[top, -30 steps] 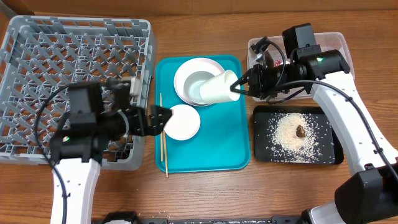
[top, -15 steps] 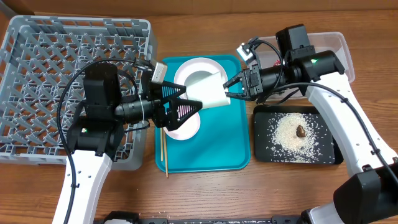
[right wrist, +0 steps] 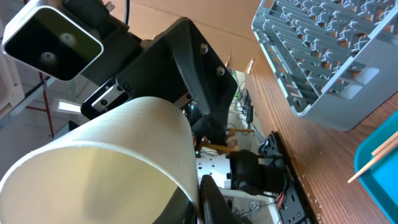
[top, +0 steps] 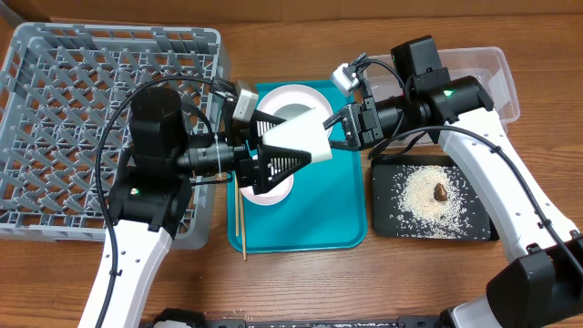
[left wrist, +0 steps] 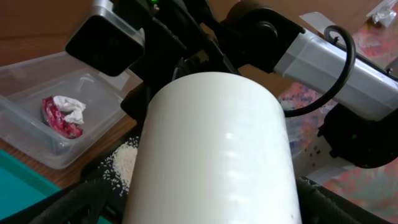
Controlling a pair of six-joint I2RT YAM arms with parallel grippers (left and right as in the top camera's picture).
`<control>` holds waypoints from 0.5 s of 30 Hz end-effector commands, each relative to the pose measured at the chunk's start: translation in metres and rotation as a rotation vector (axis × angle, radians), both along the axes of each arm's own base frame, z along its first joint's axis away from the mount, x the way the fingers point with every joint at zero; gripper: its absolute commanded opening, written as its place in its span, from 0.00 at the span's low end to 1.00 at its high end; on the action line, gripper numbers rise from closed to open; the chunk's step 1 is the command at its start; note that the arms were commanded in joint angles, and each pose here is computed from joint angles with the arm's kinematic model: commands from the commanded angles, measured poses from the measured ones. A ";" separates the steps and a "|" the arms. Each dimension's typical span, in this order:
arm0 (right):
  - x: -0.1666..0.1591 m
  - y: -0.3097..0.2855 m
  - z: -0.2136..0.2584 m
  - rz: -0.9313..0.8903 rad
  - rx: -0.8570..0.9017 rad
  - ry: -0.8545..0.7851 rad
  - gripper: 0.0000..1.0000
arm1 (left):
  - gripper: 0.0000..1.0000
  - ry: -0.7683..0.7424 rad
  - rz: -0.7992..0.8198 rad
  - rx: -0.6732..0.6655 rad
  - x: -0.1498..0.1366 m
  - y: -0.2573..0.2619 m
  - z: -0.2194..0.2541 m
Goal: Sort waste into correct bins and load items into the dishwasher
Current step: 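Hand the paper cup from the right gripper to the left gripper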
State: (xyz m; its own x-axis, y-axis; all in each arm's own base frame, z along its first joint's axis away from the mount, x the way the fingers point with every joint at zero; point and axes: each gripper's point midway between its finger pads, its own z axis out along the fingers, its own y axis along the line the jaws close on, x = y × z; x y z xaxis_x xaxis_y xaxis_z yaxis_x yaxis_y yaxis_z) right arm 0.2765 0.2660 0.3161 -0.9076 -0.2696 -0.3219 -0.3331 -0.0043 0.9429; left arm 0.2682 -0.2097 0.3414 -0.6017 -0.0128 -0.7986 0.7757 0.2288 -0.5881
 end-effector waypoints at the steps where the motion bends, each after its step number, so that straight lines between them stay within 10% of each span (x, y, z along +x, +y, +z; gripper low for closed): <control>1: -0.004 0.001 0.005 0.020 0.031 -0.002 0.04 | 0.91 0.014 -0.026 -0.020 -0.004 -0.005 0.010; 15: -0.004 0.001 0.005 0.020 0.030 -0.001 0.04 | 0.53 0.012 -0.020 -0.018 -0.003 -0.004 0.009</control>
